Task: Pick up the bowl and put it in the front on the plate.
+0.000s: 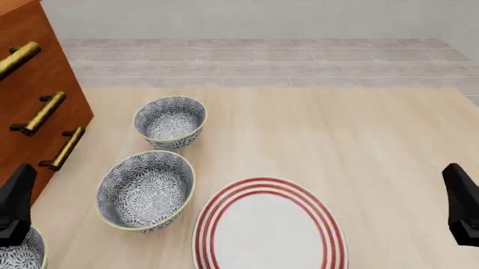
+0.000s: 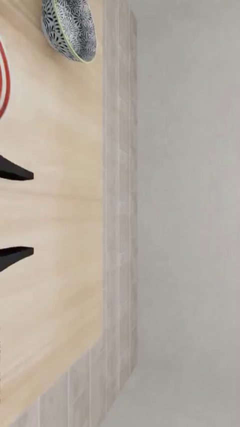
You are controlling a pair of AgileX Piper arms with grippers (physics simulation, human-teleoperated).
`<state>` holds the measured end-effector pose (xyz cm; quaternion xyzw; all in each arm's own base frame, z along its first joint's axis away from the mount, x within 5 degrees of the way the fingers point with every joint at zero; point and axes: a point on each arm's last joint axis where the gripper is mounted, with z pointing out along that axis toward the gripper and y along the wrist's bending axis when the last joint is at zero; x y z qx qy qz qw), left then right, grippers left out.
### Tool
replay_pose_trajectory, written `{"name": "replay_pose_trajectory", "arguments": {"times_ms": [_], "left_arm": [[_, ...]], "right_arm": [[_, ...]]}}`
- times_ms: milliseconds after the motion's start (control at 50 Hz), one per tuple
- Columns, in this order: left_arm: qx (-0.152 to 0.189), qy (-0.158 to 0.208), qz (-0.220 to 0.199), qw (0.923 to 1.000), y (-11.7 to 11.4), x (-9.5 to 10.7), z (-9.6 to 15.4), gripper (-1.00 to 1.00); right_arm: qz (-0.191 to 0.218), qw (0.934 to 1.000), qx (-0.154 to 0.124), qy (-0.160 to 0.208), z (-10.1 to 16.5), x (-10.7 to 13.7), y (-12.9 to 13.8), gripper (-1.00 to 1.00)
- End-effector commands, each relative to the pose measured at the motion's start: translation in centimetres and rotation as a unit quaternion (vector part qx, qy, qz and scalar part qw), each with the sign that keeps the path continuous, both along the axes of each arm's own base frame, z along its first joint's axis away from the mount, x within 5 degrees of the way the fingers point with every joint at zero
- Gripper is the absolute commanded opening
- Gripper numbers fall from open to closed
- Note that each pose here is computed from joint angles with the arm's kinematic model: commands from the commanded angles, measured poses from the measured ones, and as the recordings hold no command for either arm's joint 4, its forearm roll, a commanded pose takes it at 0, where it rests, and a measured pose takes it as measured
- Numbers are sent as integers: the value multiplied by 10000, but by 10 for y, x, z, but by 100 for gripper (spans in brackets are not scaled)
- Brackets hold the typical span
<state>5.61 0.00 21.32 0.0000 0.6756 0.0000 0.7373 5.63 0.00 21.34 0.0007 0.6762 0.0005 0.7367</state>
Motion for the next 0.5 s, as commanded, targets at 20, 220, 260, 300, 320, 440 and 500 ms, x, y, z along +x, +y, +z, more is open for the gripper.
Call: {"name": "replay_pose_trajectory", "arguments": {"times_ms": [20, 220, 260, 300, 320, 440, 500], "left_arm": [[0, 0, 0, 10000, 0, 0, 0, 100], [0, 0, 0, 10000, 0, 0, 0, 100], [0, 0, 0, 10000, 0, 0, 0, 100], [0, 0, 0, 10000, 0, 0, 0, 100], [0, 0, 0, 10000, 0, 0, 0, 100], [0, 0, 0, 10000, 0, 0, 0, 100], [0, 0, 0, 10000, 0, 0, 0, 100]], "right_arm": [[4, 10000, 26, 48, 0, 1, 0, 100], [-8, 10000, -5, 74, 10, 3, 0, 100], [47, 10000, -32, 53, 17, 5, 1, 100], [78, 9999, -33, 64, 25, 9, 1, 100], [101, 9999, -98, 57, 30, 11, 1, 100], [588, 9982, -80, 46, 78, 45, 12, 100], [680, 9976, -135, 70, 82, 50, 15, 100]]}}
